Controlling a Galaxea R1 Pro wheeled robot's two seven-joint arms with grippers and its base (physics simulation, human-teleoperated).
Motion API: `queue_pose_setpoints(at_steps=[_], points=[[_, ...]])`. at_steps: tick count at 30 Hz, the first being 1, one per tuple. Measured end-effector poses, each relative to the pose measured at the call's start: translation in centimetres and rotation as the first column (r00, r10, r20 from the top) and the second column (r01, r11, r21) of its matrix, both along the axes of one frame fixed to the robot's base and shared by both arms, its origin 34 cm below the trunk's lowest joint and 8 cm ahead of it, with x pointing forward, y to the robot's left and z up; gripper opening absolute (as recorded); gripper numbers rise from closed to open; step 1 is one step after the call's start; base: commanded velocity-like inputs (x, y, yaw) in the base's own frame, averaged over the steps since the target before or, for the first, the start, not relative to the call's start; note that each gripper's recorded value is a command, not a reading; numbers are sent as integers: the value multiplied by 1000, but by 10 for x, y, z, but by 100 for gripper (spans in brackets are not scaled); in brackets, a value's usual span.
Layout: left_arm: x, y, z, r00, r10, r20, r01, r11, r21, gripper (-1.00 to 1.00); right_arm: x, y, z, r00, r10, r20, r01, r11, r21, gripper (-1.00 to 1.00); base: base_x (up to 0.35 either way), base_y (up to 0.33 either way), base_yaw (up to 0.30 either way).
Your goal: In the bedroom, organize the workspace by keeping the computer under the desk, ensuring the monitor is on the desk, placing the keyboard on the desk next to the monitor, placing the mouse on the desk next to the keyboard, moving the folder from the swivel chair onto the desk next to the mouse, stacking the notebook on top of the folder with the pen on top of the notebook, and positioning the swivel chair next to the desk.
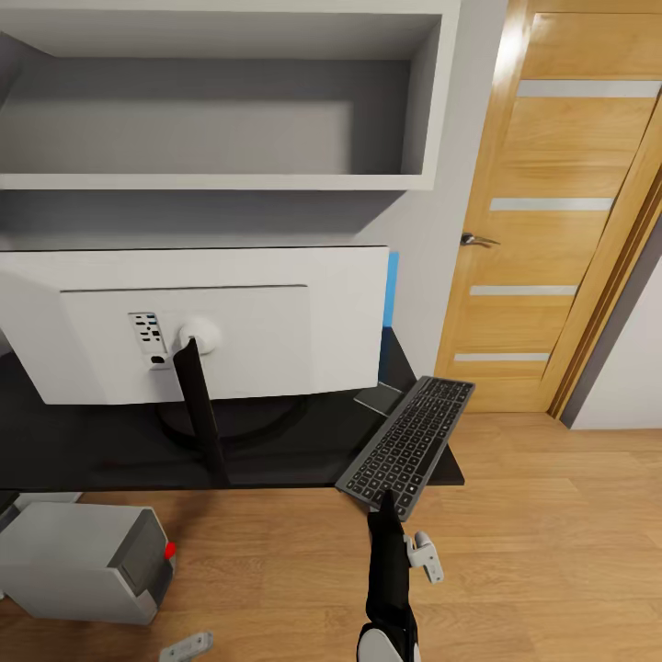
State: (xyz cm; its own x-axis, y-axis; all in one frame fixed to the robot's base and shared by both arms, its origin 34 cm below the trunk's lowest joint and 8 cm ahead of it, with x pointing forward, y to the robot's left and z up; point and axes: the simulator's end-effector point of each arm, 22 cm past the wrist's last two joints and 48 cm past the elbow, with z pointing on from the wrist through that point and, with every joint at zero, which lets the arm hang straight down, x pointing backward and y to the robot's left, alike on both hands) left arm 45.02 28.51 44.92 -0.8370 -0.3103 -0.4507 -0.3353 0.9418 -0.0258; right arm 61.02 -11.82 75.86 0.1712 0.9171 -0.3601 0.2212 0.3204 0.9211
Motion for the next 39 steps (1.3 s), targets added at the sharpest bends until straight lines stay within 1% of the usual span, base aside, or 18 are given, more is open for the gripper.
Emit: queue_pose_setpoints(at_steps=[12,18,38,39], points=[[0,0,0,1000,0,0,0,1000,0,100,0,0,0,1000,0,0,0,1000,0,-100,47,0,0],[0,0,0,1000,0,1,0,1000,0,100,0,0,0,1000,0,-1,0,1000,0,-100,119,0,0],[-1,0,0,1000,0,-1,0,1000,0,100,0,-1,0,1000,2,0,-2,1000,-3,-100,3,0,0],[0,0,0,1000,0,-1,0,1000,0,100,0,-1,0,1000,1,0,-1,1000,-3,100,0,0,0]])
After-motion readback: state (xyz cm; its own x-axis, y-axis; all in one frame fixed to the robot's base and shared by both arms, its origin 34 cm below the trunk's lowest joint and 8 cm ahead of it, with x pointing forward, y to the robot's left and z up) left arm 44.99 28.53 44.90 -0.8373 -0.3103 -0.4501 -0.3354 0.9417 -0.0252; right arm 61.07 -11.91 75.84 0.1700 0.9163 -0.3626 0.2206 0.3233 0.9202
